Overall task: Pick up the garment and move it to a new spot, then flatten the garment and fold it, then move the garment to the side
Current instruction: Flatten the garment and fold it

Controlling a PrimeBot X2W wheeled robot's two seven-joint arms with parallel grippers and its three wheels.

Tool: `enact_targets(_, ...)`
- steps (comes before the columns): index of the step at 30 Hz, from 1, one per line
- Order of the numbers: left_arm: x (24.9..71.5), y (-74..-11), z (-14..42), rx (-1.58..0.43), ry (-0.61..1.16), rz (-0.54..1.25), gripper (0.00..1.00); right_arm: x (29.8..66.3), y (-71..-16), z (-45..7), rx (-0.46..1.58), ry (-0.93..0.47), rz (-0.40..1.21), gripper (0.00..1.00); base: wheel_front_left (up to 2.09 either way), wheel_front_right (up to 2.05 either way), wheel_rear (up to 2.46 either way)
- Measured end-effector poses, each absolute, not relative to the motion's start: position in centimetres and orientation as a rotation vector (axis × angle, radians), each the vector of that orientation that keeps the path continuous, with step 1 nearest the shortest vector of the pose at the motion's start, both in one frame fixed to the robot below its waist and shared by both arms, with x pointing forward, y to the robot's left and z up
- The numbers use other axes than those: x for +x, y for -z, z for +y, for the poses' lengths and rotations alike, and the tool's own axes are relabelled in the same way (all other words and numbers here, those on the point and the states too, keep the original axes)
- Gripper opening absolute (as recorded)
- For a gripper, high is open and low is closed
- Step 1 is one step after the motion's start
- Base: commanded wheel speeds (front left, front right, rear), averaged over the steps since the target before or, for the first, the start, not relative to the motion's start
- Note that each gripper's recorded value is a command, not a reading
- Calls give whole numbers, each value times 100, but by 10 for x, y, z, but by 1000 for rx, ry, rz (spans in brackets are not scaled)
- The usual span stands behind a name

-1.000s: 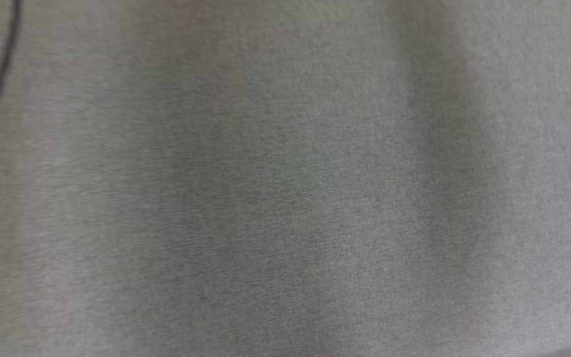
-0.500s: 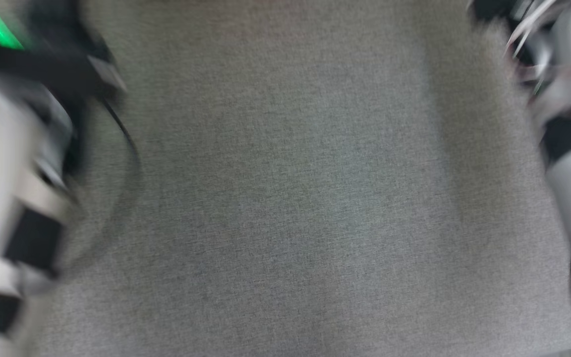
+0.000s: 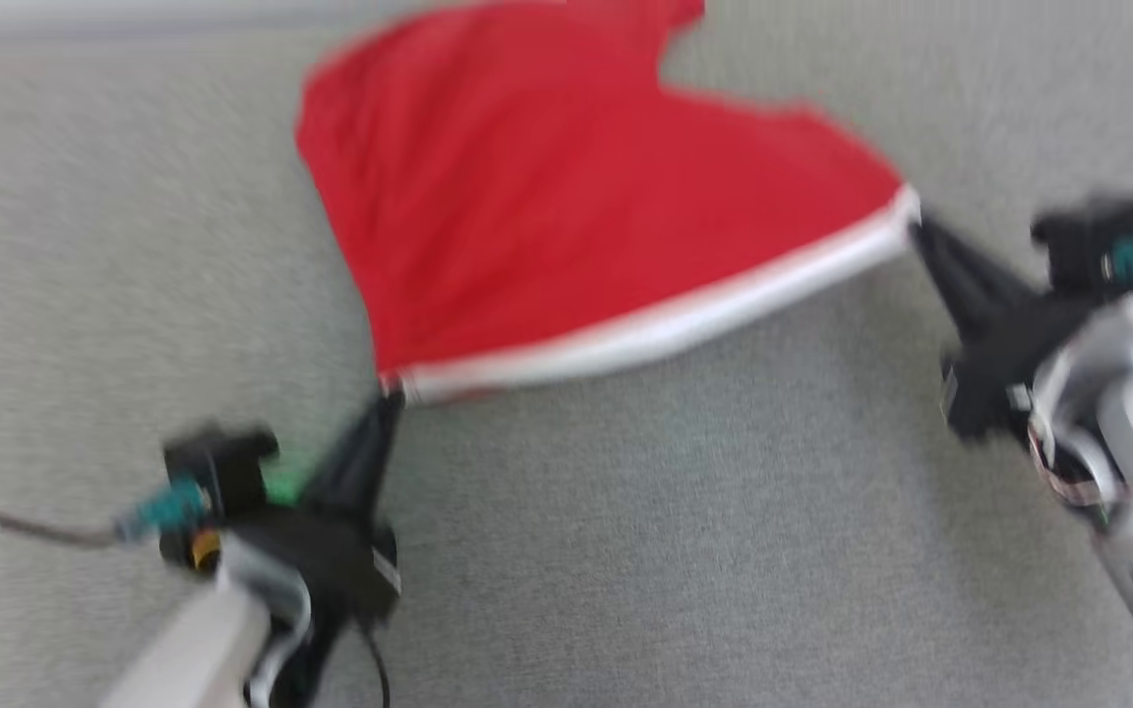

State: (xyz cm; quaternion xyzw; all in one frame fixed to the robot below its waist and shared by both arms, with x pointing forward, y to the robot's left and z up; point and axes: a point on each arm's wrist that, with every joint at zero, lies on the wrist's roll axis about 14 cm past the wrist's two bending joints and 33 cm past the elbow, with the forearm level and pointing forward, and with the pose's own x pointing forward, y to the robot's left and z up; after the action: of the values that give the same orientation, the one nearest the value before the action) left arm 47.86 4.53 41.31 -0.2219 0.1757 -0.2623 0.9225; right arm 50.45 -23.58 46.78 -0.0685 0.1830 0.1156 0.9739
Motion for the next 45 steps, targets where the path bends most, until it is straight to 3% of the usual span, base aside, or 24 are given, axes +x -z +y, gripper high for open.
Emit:
enact_targets(14, 373, -443, 95, -398, 493, 385, 0, 347, -460, -215, 80, -262, 610, 0, 0, 0, 0)
enact_targets(23, 320, -447, 116, -285, 475, 425, 0, 281, -458, -200, 151, -286, 751, 0, 0, 0, 0)
enact_targets(29, 324, -463, 114, -311, 465, 377, 0, 299, -477, -194, 112, -295, 684, 0, 0, 0, 0)
enact_targets(36, 366, -490, 103, -341, 461, 279, 0, 372, -509, -187, 7, -348, 528, 0, 0, 0, 0)
enact_targets(45, 428, -495, 107, -309, 375, 241, 0, 465, -516, -180, -104, -369, 456, 0, 0, 0, 0)
